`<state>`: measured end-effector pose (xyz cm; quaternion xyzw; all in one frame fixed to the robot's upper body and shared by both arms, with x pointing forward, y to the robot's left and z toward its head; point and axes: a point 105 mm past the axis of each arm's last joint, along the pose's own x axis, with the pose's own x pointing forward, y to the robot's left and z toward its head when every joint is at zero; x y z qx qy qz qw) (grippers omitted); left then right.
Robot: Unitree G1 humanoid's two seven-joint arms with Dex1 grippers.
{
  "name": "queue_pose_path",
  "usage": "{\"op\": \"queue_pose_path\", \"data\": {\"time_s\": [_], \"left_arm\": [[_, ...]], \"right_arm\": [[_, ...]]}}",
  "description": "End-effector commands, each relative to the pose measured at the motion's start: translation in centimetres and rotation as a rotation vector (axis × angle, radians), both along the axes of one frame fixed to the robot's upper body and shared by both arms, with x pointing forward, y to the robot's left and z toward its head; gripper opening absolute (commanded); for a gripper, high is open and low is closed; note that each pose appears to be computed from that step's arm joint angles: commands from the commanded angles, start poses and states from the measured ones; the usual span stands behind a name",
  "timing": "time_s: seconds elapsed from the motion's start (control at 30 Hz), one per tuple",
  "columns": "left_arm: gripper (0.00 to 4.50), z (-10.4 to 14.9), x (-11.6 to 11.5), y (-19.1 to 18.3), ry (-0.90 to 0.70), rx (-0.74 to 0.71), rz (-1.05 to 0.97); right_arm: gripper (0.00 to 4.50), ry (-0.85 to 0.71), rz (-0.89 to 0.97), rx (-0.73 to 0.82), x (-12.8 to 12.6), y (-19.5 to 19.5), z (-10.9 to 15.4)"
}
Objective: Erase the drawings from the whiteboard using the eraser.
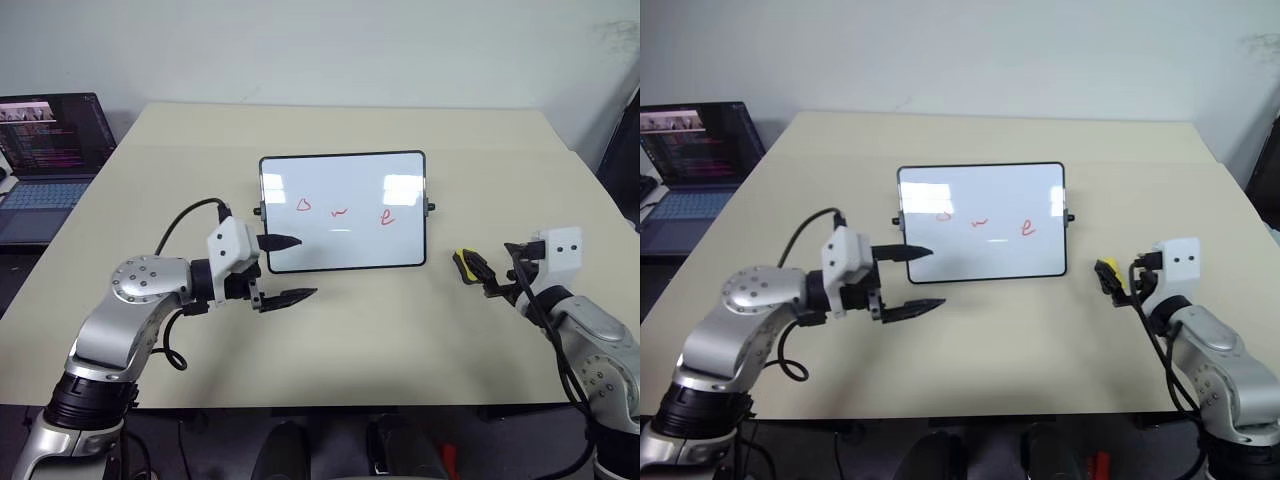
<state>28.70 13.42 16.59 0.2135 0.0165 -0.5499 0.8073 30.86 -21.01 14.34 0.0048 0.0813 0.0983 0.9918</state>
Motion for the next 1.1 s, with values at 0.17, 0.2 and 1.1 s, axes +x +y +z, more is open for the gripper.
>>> {"op": "queue_pose_path", "data": {"time_s": [0.17,0.2,1.1], "left_arm": [[4.50,0.5,-1.0,-0.8,-0.029,0.034,-0.079],[4.50,0.7,-1.2,-1.0,-0.025,0.026,-0.089],[4.50,0.5,-2.4,-1.6,0.007,0.007,-0.129]], "right_arm": [[4.45,0.050,-0.043,0.017,1.3,0.3,-0.7],[4.45,0.056,-0.044,0.015,1.5,0.2,-0.8],[4.29,0.118,-0.042,-0.036,5.3,-1.8,-3.3]]}}
